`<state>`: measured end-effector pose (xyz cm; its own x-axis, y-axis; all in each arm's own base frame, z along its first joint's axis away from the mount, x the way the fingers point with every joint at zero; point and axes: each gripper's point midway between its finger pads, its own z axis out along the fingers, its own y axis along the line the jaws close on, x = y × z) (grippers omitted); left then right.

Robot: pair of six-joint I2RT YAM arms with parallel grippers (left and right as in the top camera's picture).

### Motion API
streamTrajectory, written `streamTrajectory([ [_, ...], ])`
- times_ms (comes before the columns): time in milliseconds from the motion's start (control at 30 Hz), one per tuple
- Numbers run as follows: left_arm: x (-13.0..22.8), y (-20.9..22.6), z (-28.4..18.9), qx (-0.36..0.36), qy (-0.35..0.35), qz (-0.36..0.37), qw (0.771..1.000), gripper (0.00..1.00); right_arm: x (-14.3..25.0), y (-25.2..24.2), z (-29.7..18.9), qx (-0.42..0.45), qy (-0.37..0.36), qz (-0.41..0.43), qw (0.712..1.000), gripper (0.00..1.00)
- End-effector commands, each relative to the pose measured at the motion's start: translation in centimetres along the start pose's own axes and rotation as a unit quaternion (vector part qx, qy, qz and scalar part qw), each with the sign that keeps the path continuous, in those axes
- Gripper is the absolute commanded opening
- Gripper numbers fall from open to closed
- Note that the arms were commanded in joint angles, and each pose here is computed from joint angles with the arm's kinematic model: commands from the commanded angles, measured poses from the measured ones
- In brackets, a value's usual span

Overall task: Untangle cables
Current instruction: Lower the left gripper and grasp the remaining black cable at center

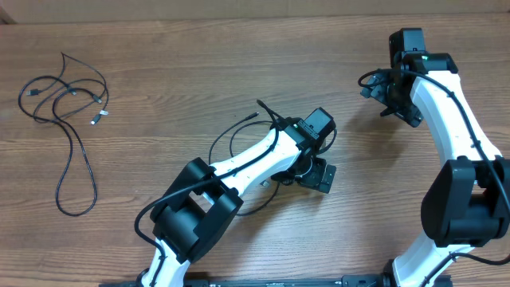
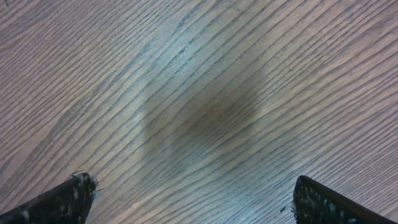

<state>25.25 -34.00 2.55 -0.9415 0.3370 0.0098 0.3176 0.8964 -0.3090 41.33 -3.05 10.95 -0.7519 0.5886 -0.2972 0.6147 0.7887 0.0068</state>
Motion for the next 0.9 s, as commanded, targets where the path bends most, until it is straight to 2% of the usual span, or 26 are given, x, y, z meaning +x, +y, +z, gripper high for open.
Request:
streamTrajectory([
  [0,-1.1,0.7,-0.9,-0.027,-0.036,-0.001,0.999,0.97,-0.2,-0.2,-0.4,0.0,-0.008,0.0,1.0,1.0],
  [67,-1.5,0.6,-0.9,-0.024,-0.045,0.002,0.999,0.9,-0.2,-0.2,-0.4,0.0,-0.008,0.0,1.0,1.0],
  [167,-2.0,0.9,-1.0,-0.033,-0.057,0.002,0.998,0.67,-0.2,-0.2,-0.4,0.0,-0.008,0.0,1.0,1.0],
  [233,-2.4,1.4,-1.1,-0.046,-0.065,0.0,0.997,0.39,-0.2,-0.2,-0.4,0.0,-0.008,0.0,1.0,1.0],
  [300,-2.9,2.0,-1.3,-0.051,-0.072,-0.005,0.996,0.04,-0.2,-0.2,-0.4,0.0,-0.008,0.0,1.0,1.0],
  [600,-7.2,3.1,-6.1,-0.024,-0.115,-0.045,0.992,0.04,-0.2,-0.2,-0.4,0.0,-0.008,0.0,1.0,1.0],
  [767,-8.4,6.9,-7.7,-0.063,-0.131,-0.085,0.986,0.04,-0.2,-0.2,-0.4,0.0,-0.008,0.0,1.0,1.0],
  [867,-7.8,10.4,-8.2,-0.116,-0.125,-0.133,0.976,0.13,-0.2,-0.2,-0.4,0.0,-0.008,0.0,1.0,1.0],
])
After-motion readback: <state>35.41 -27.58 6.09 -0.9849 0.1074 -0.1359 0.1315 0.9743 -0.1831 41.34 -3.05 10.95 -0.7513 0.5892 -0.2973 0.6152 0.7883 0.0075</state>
